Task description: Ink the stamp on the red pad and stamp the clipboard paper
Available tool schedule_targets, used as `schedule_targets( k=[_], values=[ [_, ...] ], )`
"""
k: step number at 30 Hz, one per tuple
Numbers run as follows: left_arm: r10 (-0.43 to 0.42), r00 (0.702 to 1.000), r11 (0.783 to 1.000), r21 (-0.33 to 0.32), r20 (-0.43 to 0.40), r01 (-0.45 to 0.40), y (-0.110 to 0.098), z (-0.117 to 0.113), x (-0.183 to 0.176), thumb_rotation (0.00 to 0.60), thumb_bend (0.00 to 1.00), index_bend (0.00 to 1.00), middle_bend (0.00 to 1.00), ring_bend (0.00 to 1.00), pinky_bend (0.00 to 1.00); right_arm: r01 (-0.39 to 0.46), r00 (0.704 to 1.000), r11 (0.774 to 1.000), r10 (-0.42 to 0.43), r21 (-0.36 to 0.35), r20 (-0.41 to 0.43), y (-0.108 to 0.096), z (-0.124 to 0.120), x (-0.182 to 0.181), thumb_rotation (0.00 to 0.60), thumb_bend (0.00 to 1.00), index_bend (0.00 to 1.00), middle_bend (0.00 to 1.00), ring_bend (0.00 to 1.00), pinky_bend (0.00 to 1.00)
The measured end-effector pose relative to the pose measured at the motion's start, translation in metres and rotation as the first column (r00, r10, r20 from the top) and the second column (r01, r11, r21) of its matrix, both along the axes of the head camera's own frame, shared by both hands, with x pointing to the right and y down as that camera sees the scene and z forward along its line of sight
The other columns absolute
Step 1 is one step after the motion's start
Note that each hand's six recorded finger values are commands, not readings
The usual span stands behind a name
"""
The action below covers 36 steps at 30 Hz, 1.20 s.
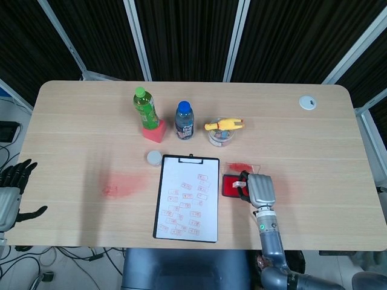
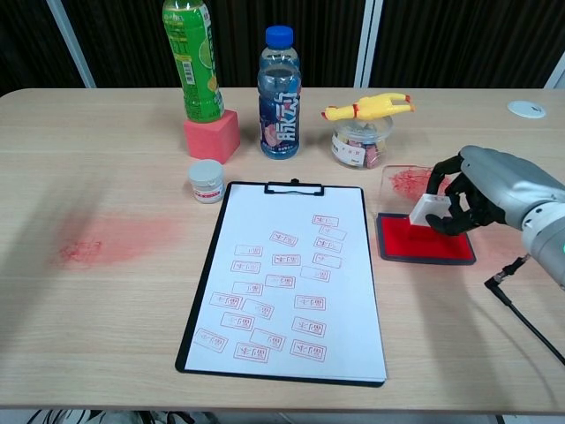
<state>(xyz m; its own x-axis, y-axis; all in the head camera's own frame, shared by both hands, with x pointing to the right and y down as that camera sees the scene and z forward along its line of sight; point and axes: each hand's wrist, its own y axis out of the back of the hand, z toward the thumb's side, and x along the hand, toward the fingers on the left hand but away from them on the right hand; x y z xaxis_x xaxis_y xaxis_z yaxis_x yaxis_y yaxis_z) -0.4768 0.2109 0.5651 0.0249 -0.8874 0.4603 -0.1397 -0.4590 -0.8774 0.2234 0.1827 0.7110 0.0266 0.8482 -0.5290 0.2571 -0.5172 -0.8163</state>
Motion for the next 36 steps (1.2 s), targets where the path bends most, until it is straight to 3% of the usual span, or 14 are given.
schedule_targets(
  k=[15,36],
  values=[
    [-0.008,1.0,1.0,-0.011,-0.008,0.007,0.0,0.001,0.0,0.6,0.04,0.0,0.0,0.0,0.0,-0.037,0.999,0.999,0.036,-0.016,-0.028,-0.003,0.013,-0.009,0.6,0.6,0.93,0.77,0.85,0.87],
    [-0.011,1.0,1.0,-0.013,-0.014,0.01,-0.001,0.001,0.0,0.6,0.04,0.0,0.0,0.0,0.0,-0.047,0.998,0.998,0.045,-0.049,-0.042,0.008,0.022,-0.007,0.6,0.6,0.94,0.79,0.87,0.87]
  ],
)
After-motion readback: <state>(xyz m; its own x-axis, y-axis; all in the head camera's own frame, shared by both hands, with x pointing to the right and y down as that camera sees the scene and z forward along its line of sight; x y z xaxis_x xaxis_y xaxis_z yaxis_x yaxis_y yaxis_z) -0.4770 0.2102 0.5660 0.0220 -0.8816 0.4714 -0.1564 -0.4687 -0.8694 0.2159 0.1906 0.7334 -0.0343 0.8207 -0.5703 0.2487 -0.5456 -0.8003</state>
